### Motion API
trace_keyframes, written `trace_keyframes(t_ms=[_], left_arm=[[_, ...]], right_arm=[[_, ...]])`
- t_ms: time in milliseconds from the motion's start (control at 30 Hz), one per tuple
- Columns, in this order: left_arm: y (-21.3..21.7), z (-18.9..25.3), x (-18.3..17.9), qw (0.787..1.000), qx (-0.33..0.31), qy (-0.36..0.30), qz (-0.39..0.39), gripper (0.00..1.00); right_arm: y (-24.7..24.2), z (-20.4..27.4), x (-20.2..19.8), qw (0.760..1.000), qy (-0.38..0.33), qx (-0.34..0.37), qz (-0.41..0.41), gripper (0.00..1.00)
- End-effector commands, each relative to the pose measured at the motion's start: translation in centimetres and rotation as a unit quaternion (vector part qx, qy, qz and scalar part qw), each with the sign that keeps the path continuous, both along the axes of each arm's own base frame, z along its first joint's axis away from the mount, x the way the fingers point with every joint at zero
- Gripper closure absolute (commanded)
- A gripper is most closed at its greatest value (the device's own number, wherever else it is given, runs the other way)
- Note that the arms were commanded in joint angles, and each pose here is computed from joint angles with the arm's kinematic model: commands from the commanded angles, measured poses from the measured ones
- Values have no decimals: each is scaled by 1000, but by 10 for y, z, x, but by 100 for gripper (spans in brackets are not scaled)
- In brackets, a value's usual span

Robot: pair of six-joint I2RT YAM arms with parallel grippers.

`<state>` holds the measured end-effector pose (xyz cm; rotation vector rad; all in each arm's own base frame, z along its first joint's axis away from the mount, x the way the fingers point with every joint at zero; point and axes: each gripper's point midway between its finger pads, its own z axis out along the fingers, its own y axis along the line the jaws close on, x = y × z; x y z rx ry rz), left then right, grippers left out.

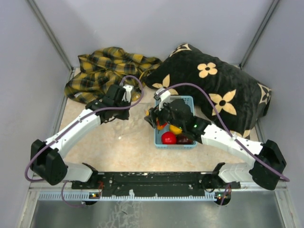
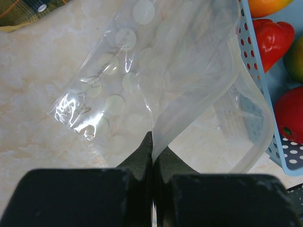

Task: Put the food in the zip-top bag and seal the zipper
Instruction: Place the fake fruit in the zipper food storage bag.

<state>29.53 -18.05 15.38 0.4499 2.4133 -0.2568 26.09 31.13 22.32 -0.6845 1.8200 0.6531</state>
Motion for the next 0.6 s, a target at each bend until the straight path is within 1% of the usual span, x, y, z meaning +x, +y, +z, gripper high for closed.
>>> trace_keyframes(t_ms=[0,167,233,467,533,567], left_arm=[[-7,13,-2,999,-30,-13,-18,100],[-9,20,-5,998,-44,-22,-26,100],[-11,23,-6,998,-50,-23,-33,100],[-19,36,-15,995,-80,-27,-56,100],[-21,38,-18,994,-88,-28,-63,100],[-22,40,-19,993,-92,-29,-66,100]], right_arm=[[42,29,-22,992,-40,89,85,72],[67,23,-30,982,-40,115,141,72],[76,21,-27,980,-47,126,146,72],[93,6,-8,985,-36,115,125,69],[92,-1,2,989,-32,103,101,68],[90,-5,9,992,-28,92,82,65]])
